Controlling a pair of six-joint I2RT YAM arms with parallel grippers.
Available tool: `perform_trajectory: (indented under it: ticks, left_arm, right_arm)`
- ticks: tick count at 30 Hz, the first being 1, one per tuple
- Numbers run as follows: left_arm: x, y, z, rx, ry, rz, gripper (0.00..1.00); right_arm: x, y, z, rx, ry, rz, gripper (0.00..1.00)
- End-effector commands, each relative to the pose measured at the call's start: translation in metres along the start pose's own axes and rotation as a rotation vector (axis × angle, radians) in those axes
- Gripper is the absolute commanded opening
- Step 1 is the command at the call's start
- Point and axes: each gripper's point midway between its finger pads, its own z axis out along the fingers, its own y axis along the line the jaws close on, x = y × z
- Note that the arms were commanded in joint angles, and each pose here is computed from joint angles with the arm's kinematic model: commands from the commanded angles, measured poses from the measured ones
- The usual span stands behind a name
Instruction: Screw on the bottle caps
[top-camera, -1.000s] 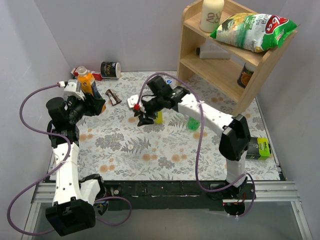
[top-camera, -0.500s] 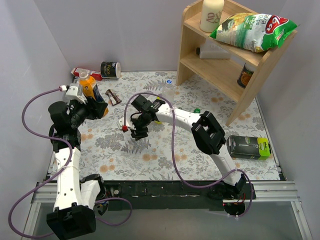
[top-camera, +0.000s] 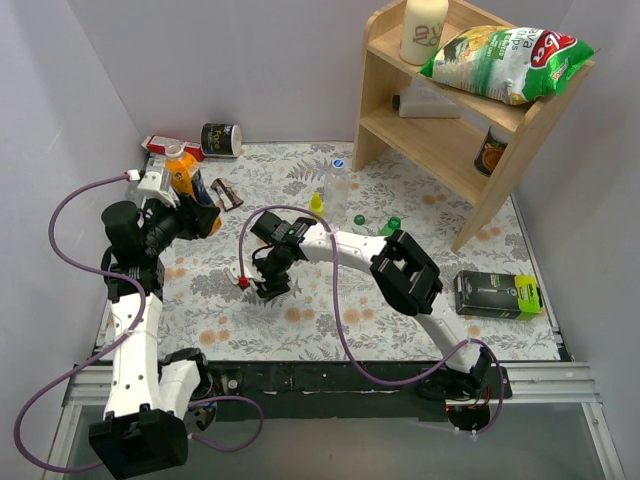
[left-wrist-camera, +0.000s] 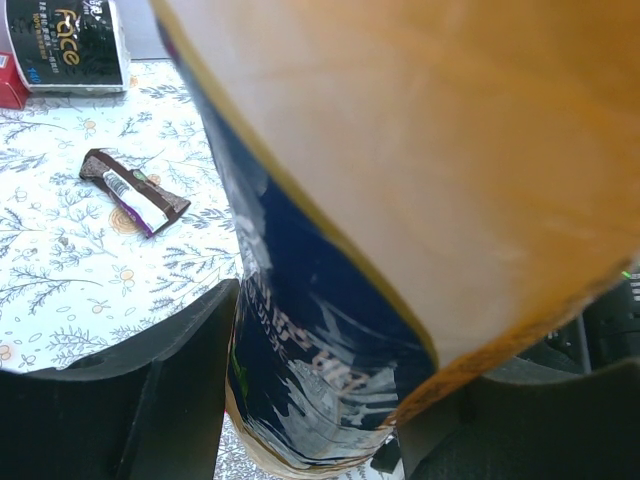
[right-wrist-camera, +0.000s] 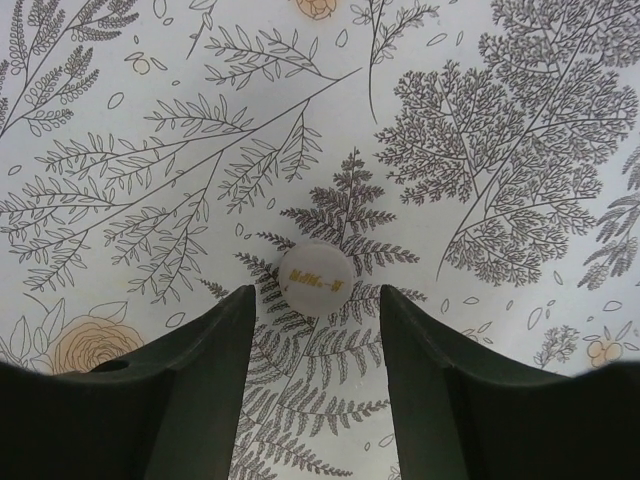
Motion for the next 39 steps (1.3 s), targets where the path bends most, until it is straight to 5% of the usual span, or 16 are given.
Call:
perform_trajectory:
  ticks: [1,39]
  left_arm:
    - [-0.005,-0.004,0.0,0.008,-0.01,0.018,0.0]
    - [0.015,-0.004,0.001,0.025,0.019,0.001,0.0]
  right_arm:
    - [0.006,0.0,0.009,0.005,-0.003,0.016,0.6]
    - [0.02,0.02,0.033,-0.044,-0.007,0.135,0.47]
